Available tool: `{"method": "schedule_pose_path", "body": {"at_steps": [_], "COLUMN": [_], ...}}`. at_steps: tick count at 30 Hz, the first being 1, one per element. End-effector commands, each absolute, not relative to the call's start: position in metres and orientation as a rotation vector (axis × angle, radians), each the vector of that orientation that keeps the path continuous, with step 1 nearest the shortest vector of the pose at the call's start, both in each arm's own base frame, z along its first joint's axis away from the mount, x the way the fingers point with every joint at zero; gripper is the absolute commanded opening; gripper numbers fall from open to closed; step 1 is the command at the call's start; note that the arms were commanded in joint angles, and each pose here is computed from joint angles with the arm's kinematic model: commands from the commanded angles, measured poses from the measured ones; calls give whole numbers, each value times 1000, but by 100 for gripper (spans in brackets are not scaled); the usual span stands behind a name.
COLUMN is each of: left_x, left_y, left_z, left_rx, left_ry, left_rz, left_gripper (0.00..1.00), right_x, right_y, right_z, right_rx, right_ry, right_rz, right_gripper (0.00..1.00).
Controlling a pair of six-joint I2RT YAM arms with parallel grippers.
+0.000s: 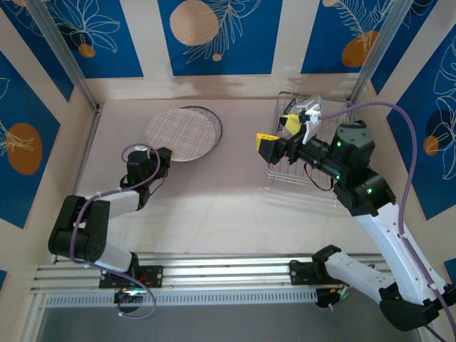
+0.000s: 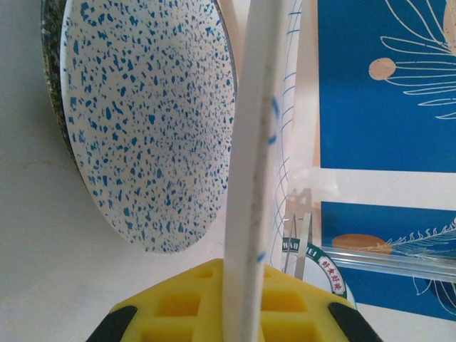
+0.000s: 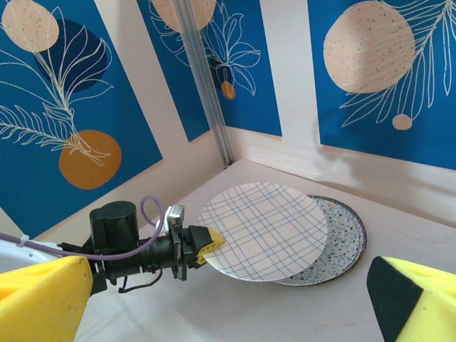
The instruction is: Unload the plates from the dish rack
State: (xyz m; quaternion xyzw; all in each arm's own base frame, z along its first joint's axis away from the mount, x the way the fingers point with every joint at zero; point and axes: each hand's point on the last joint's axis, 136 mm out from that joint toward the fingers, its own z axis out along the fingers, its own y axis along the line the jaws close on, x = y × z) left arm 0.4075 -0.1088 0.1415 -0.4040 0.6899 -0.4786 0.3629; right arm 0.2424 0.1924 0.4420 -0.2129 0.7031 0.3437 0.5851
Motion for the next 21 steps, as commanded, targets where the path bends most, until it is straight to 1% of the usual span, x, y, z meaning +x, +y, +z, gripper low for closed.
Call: {"method": "schedule_pose_path", "body": {"at_steps": [1,21], "left_x": [422,453], "left_y": [-105,-117], "left_z": [170,135], "left_rx": [-969,-985], "left_ry": [1657,1727], "left_rz": [-1297,-1337], "left_gripper": [0,0], "right_x": [240,243], "right_y": [194,195], "right_z": [450,446], "right_rx": [-501,-500], "right_ry": [1613,1633], "right_rz": [817,811], "right_gripper": [100,100]}}
